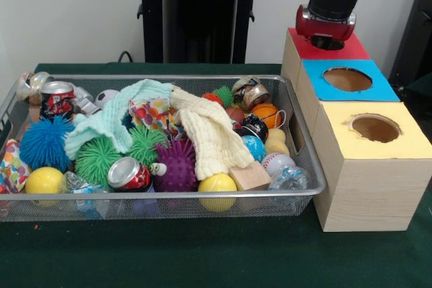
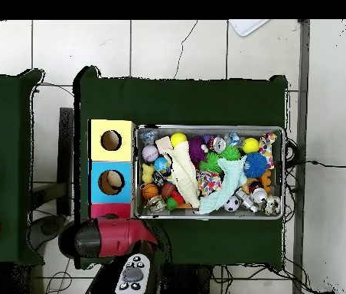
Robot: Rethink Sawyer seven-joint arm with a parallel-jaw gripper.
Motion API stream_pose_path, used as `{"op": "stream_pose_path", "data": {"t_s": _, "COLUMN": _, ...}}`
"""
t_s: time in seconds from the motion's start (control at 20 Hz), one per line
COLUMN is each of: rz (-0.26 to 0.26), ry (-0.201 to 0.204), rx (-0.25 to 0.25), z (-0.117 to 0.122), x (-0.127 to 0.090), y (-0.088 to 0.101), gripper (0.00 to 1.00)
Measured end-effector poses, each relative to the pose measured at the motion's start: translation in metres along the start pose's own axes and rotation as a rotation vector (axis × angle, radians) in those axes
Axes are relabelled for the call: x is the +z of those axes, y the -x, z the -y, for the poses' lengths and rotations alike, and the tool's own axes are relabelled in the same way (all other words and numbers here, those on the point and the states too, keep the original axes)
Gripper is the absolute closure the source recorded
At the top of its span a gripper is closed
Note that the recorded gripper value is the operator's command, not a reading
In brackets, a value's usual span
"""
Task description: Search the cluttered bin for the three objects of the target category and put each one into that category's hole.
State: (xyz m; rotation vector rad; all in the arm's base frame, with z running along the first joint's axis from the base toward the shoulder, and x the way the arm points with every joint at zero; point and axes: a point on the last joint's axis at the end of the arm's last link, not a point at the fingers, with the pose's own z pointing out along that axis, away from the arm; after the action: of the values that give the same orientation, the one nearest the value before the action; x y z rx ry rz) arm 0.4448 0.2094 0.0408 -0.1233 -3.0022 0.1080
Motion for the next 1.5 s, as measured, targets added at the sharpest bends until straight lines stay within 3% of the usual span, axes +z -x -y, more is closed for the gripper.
{"op": "stream_pose_path", "data": {"t_s": 0.6, "rz": -0.097, "ry": 0.015, "rx": -0.012, "z": -0.008, "x": -0.08, "y": -0.01, "gripper": 1.0}}
{"op": "stream_pose_path", "data": {"t_s": 1.05, "rz": -0.051, "ry": 0.03, "rx": -0.011, "z": -0.008, "x": -0.109, "y": -0.004, "gripper": 1.0}}
{"op": "stream_pose_path", "data": {"t_s": 1.25, "rz": -0.04, "ry": 0.025, "rx": -0.004, "z": 0.005, "x": -0.112, "y": 0.001, "gripper": 1.0}}
{"op": "stream_pose_path", "data": {"t_s": 1.5, "rz": -0.03, "ry": 0.02, "rx": 0.073, "z": 0.061, "x": -0.114, "y": 0.024, "gripper": 1.0}}
